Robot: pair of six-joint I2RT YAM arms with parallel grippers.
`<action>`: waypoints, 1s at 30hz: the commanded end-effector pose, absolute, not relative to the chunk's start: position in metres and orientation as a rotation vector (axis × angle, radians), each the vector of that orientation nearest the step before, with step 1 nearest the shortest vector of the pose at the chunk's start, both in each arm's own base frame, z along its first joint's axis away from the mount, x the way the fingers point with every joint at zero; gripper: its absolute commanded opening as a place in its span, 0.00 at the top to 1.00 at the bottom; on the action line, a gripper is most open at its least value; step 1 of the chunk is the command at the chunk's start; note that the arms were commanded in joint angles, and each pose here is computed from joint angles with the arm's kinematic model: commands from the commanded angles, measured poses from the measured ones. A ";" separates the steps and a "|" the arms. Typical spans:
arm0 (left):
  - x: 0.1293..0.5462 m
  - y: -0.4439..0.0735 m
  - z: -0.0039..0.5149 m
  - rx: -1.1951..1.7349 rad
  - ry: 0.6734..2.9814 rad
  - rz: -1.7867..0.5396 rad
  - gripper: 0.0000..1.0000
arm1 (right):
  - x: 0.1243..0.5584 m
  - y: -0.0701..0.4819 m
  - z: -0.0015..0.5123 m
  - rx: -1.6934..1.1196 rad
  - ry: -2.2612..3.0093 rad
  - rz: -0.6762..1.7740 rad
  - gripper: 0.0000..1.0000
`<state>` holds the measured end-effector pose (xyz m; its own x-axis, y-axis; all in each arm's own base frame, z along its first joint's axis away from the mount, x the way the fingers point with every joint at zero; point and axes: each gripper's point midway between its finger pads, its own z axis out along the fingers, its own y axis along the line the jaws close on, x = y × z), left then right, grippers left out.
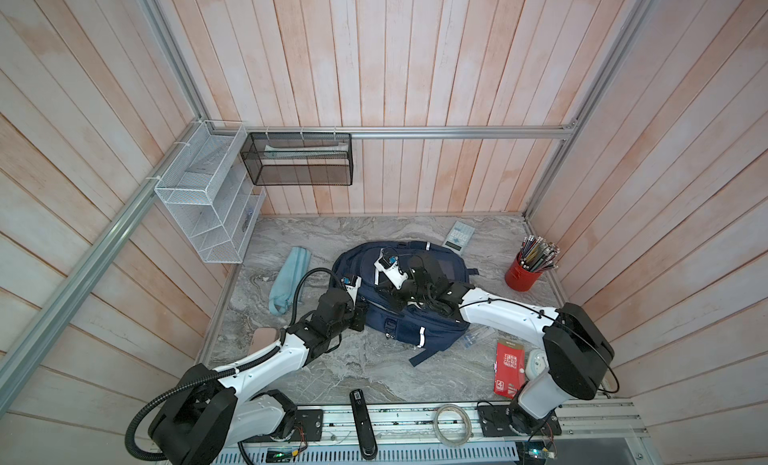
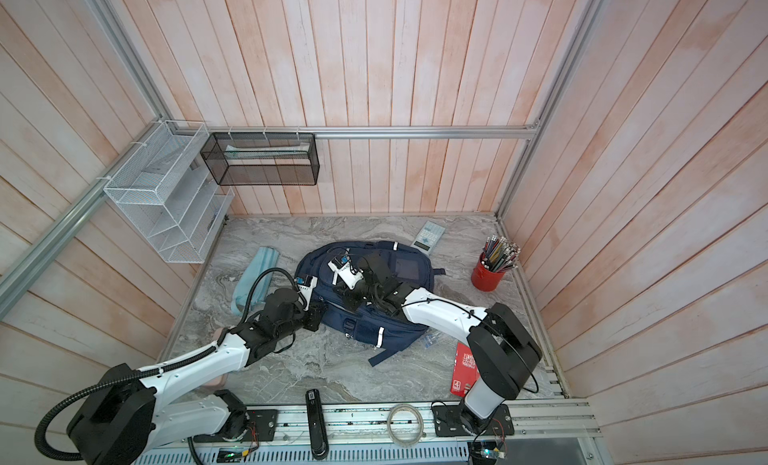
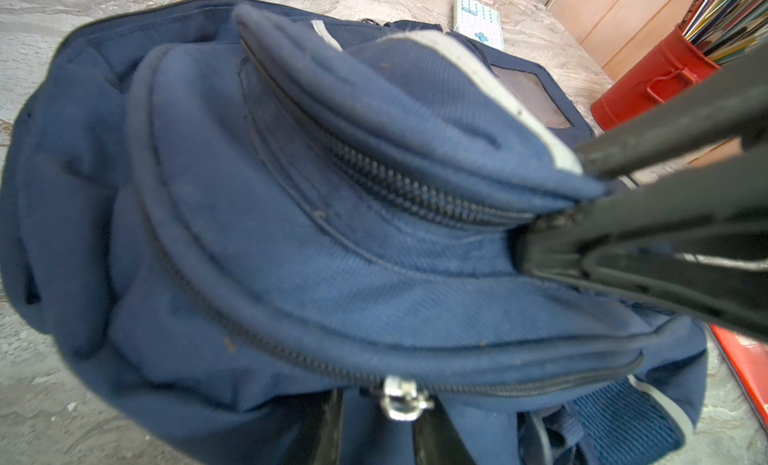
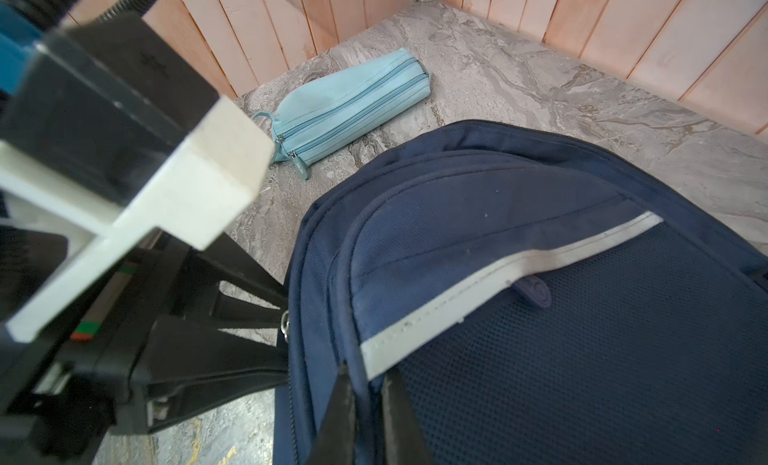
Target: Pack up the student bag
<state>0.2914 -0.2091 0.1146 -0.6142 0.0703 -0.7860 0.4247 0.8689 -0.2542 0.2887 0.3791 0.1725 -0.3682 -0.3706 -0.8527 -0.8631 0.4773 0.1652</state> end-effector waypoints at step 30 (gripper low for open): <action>0.394 -0.116 0.155 -0.080 2.245 -0.340 1.00 | 0.249 0.383 0.155 -1.252 1.889 0.826 1.00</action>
<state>0.3565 -0.1530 0.1284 -0.7322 -0.0908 -0.6750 0.1699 0.9354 -0.3101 0.2851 0.3815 0.1704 -0.2843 -0.4160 -0.8638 -0.8940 0.4405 0.0822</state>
